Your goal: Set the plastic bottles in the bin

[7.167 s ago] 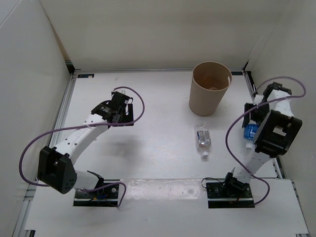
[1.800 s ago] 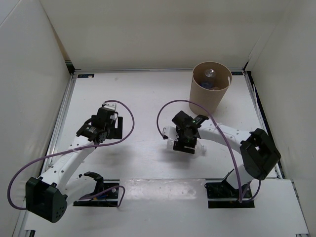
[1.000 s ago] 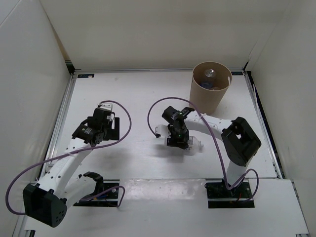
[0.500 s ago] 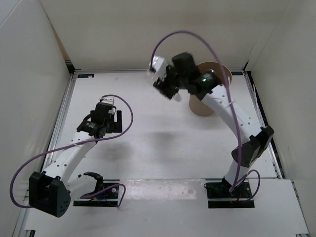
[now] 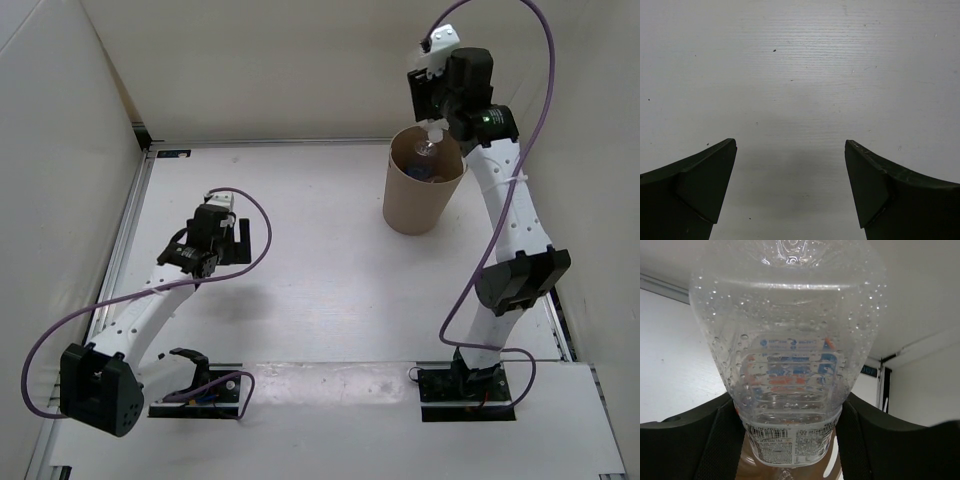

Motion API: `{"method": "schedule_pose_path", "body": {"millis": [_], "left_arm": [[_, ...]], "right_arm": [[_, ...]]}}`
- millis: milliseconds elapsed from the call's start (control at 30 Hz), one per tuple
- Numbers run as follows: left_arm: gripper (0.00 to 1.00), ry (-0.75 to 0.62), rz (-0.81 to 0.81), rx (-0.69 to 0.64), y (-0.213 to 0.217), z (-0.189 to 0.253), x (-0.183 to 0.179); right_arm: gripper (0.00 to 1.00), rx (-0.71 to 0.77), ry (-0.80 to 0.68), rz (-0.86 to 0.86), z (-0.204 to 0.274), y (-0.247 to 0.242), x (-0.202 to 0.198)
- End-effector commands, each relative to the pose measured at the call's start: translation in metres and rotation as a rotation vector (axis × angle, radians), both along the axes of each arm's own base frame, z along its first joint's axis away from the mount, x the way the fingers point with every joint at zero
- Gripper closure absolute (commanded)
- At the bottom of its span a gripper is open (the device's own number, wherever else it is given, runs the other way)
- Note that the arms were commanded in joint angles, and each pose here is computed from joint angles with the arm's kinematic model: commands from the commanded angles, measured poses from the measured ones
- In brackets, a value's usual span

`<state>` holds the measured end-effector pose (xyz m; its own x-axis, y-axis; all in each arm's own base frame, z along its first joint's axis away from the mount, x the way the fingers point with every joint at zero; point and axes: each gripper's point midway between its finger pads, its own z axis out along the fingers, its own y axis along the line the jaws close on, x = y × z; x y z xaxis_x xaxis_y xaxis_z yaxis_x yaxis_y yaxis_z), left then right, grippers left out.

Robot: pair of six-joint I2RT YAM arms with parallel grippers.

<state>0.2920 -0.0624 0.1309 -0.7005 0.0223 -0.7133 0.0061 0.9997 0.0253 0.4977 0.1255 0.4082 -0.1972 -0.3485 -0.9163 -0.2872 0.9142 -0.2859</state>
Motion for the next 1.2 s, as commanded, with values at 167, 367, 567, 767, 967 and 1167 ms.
{"method": "schedule_pose_path", "body": {"millis": [167,367,567,767,967,1167], "left_arm": [[0.0,-0.011,-0.011,-0.018,-0.004,0.012,0.005],[0.0,-0.001,-0.011,-0.031,-0.007,0.011,0.005],[0.0,0.005,-0.004,-0.037,-0.007,0.011,0.004],[0.0,0.019,0.006,-0.05,-0.007,0.009,0.001],[0.0,0.022,0.007,-0.059,-0.009,0.009,-0.001],[0.0,0.009,0.022,-0.048,-0.007,0.014,0.003]], "right_arm": [[0.62,0.094,0.092,-0.057,-0.03,-0.018,0.001],[0.1,0.102,0.118,-0.031,-0.037,-0.013,-0.009],[0.1,0.113,0.095,-0.083,-0.029,-0.033,-0.01],[0.1,0.052,-0.068,-0.309,0.005,-0.068,-0.009],[0.1,-0.014,-0.237,-0.604,0.03,-0.115,-0.024],[0.1,0.107,-0.062,-0.641,-0.021,-0.143,-0.068]]}}
